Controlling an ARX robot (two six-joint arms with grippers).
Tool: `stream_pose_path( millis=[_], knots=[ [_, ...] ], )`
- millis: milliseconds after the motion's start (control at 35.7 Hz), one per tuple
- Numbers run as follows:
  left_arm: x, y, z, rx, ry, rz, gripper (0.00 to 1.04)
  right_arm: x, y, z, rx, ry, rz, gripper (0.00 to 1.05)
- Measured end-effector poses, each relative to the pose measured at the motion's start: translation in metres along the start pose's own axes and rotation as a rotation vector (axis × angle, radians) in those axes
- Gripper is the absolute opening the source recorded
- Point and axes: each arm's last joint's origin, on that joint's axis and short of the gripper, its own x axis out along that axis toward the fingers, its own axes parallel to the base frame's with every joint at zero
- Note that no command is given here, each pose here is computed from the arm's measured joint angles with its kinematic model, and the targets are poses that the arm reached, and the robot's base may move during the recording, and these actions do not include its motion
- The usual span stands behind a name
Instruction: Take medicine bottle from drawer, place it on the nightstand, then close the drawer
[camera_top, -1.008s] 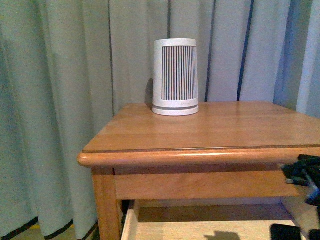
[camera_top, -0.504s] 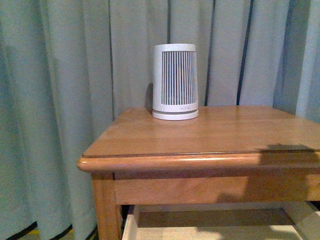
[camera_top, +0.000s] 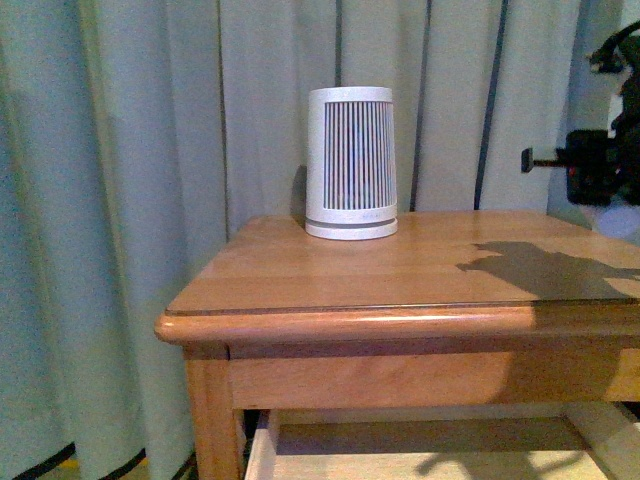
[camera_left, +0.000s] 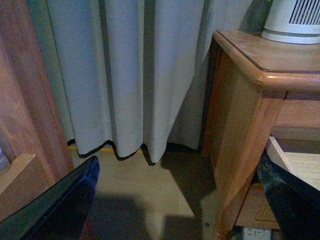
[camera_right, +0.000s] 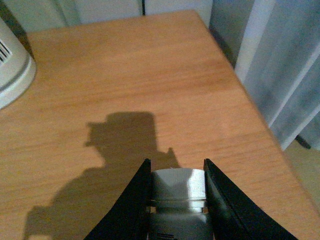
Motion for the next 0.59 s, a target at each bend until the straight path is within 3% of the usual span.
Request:
stream_pose_path(
  millis=[252, 588],
  knots=[
    [0.0, 0.0, 0.0, 0.0, 0.0, 0.0, 0.98, 0.03, 0.005, -0.022, 0.019, 0.075, 0.0, 0.28],
    [0.0, 0.0, 0.0, 0.0, 0.0, 0.0, 0.98, 0.029, 0.006, -0.012, 0.021, -0.027, 0.01, 0.75]
  ],
)
